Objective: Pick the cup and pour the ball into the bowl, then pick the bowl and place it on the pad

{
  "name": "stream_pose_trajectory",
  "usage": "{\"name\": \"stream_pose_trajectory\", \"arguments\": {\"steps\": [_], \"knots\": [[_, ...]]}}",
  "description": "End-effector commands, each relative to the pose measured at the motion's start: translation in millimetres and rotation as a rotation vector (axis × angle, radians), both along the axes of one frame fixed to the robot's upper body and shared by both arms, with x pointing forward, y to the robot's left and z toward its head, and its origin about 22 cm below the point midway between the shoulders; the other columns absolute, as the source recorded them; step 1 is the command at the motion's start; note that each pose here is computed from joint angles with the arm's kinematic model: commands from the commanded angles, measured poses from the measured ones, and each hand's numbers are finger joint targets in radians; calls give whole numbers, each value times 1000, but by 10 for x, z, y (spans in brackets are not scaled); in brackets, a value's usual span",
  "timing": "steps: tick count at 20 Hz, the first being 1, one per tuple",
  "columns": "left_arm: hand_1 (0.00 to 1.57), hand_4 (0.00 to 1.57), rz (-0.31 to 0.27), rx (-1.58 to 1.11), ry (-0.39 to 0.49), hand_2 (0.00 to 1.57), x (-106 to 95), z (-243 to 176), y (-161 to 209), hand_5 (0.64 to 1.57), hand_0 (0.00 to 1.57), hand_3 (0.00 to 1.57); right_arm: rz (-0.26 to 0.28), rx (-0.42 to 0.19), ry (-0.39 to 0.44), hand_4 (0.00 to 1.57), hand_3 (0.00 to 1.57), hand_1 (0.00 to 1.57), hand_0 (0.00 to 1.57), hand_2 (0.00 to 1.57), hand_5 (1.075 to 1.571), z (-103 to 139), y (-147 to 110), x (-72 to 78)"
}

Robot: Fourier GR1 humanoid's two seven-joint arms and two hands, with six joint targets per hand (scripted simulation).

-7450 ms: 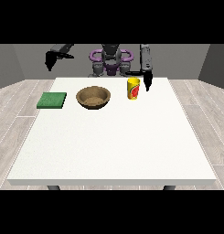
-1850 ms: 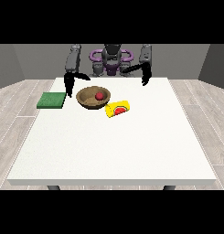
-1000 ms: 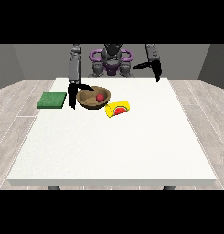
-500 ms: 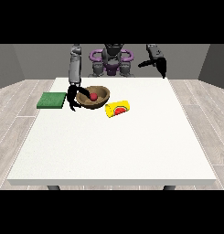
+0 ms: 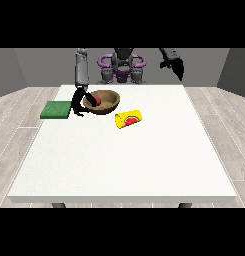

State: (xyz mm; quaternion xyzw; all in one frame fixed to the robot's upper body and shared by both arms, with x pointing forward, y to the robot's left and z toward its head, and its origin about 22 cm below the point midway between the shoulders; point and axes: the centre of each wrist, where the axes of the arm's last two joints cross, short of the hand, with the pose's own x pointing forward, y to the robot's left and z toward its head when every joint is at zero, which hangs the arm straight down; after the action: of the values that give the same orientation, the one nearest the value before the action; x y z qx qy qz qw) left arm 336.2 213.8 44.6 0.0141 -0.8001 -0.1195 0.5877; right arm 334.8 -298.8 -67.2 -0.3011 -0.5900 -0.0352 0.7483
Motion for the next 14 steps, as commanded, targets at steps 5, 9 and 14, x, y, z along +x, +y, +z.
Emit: {"name": "stream_pose_trajectory", "arguments": {"steps": [5,9,14], "knots": [[0,1003,158,-28,245,0,-300,-690,515,1407,0,0,52,3,254,798,874,1571,1571,1571,1564,371,297,323],[0,997,203,-29,179,0,-312,-657,774,1410,0,0,68,55,238,799,716,1571,1571,1571,1569,648,51,404],[0,1024,210,-18,146,0,-337,-627,745,1431,0,0,56,63,202,777,728,1571,1571,1571,1571,874,-429,342]]}}
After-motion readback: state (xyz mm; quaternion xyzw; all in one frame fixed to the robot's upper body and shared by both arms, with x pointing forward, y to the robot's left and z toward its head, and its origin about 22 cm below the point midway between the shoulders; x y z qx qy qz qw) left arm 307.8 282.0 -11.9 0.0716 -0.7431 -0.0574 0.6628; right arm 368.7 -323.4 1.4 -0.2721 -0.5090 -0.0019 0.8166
